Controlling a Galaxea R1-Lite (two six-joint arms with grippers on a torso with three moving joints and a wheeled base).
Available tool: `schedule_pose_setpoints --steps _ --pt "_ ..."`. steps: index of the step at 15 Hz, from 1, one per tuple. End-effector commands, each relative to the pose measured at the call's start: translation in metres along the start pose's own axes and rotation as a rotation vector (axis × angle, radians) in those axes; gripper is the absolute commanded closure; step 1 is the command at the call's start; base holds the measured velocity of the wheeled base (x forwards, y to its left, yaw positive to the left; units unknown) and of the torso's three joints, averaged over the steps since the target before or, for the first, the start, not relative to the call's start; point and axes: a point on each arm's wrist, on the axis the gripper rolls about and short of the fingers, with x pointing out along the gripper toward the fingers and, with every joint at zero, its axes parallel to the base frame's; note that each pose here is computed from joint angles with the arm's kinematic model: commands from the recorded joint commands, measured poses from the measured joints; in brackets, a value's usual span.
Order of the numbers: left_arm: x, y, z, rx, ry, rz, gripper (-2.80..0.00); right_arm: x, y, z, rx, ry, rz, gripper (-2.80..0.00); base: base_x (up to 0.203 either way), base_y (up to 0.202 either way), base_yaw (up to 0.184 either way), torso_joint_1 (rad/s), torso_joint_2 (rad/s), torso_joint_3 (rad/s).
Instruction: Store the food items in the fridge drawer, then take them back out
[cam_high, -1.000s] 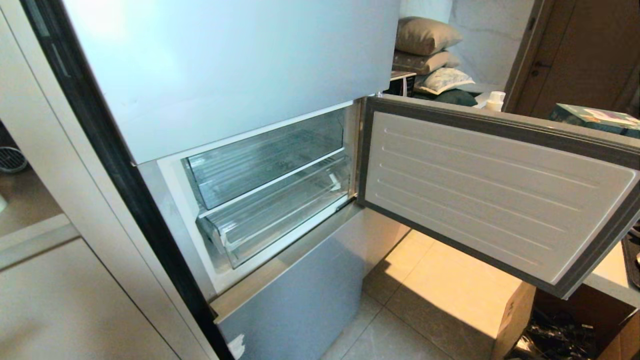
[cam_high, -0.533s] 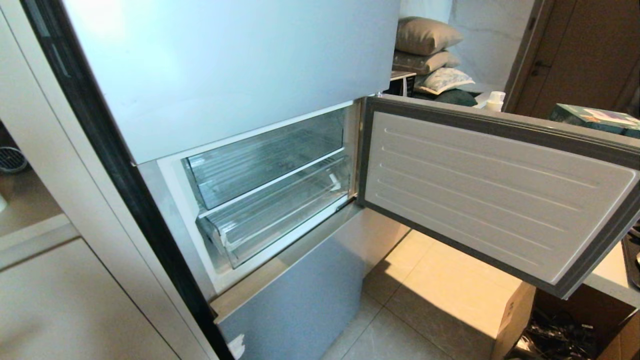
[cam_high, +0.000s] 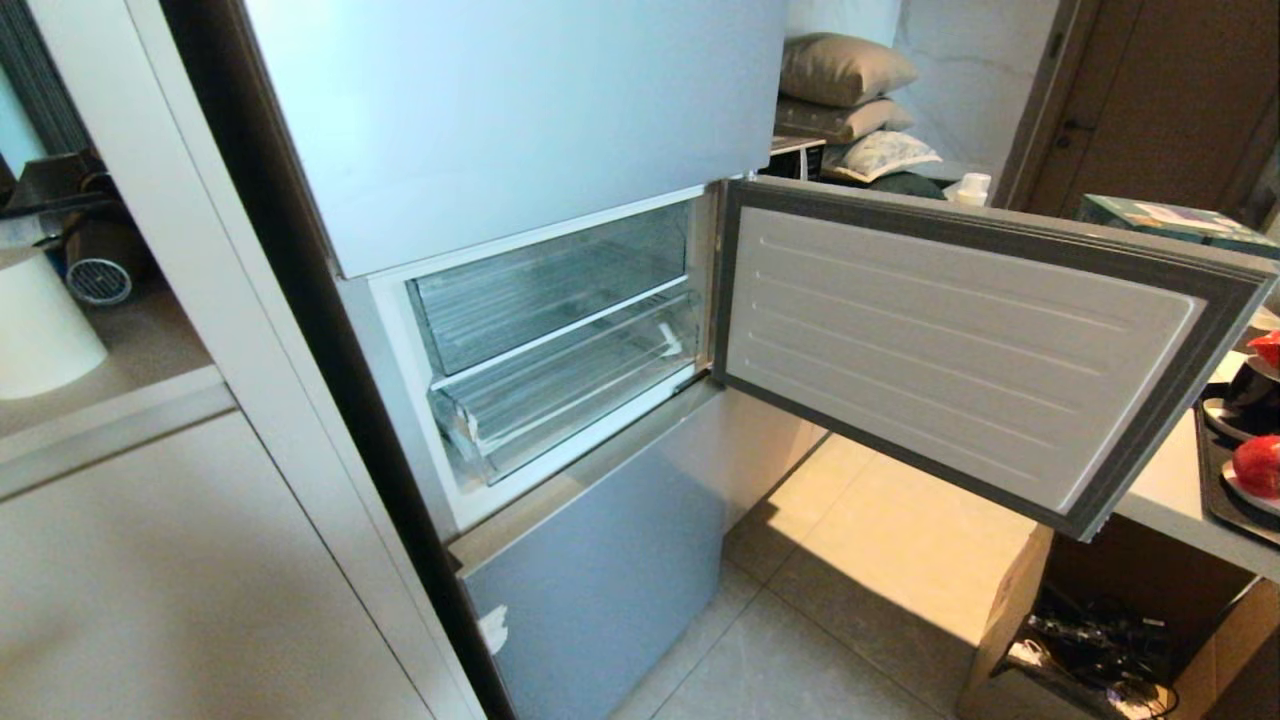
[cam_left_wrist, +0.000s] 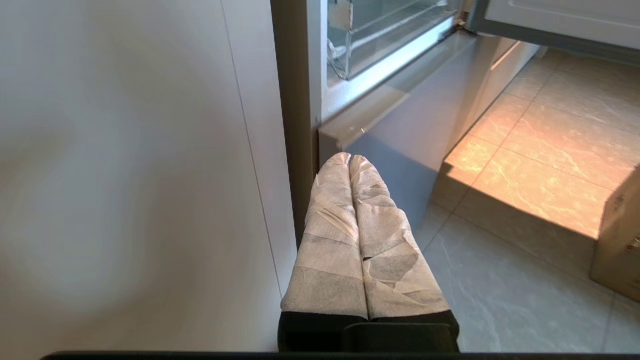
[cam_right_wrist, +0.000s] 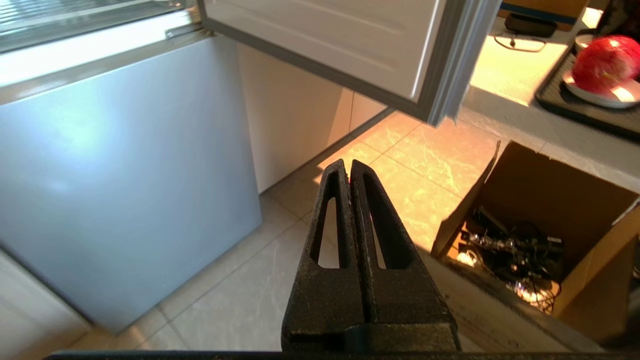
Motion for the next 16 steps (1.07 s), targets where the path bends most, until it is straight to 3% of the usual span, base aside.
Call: schedule_pose_setpoints --steps 1,7,10,13,16 --pt "0.000 0.000 0.000 0.000 0.001 0.001 0.00 0.000 0.000 0.000 -0.002 0.003 -0.001 0.00 -0.200 0.000 0.003 0.002 0.00 0.004" --pt "0.000 0.000 0.000 0.001 0.001 0.001 0.00 0.000 0.000 0.000 0.004 0.003 0.000 0.00 -0.190 0.000 0.002 0.002 0.00 0.001" --pt "0.000 0.000 0.000 0.001 -0.001 0.001 0.00 -0.001 0.000 0.004 0.006 -0.009 -0.007 0.00 -0.020 0.000 0.000 -0.001 0.00 0.002" --pt "0.000 0.000 0.000 0.001 0.001 0.001 0.00 -0.009 -0.002 0.052 0.067 -0.067 -0.062 0.00 0.000 0.000 0.000 0.000 0.00 0.000" --pt "0.000 0.000 0.000 0.001 0.001 0.001 0.00 0.019 -0.004 0.118 0.229 0.019 -0.164 0.00 0.000 0.000 0.000 0.000 0.00 0.000"
